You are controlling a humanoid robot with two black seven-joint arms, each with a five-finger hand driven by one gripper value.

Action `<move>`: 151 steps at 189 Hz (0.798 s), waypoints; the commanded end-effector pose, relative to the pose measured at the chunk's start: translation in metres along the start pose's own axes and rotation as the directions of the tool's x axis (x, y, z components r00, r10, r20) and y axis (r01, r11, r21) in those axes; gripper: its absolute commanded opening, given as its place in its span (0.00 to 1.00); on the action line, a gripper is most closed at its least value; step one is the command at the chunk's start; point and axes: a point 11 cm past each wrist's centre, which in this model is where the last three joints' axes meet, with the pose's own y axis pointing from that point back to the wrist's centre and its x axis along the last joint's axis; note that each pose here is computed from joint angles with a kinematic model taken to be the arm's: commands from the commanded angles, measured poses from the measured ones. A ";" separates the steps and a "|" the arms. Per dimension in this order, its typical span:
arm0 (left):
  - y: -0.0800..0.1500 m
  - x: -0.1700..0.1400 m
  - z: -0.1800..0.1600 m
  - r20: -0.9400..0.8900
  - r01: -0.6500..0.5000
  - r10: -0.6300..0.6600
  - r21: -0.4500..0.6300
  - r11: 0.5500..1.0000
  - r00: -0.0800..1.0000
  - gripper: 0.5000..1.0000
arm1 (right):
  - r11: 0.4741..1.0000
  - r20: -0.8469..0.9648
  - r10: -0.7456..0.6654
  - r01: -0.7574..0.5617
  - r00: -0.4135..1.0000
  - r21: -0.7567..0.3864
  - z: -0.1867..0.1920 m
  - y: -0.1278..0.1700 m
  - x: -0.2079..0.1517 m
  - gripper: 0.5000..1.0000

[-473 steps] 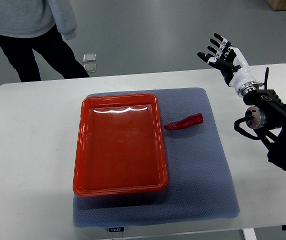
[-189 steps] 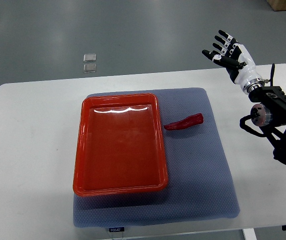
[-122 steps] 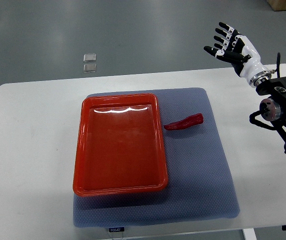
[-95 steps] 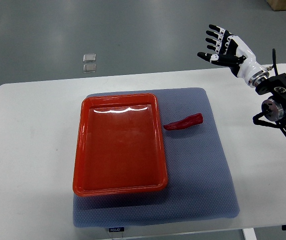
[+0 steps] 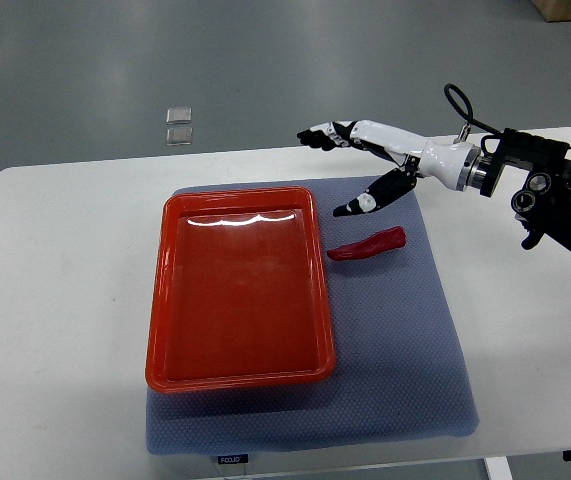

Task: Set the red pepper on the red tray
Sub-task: 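Reach the right hand down toward the red pepper beside the tray, then close the right hand fingers around the red pepper and lift it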

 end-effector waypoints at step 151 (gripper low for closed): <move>0.000 0.000 0.000 0.000 -0.001 0.001 0.000 1.000 1.000 1.00 | 0.919 -0.522 -0.341 0.160 0.782 -0.361 0.059 0.013 -0.038 0.81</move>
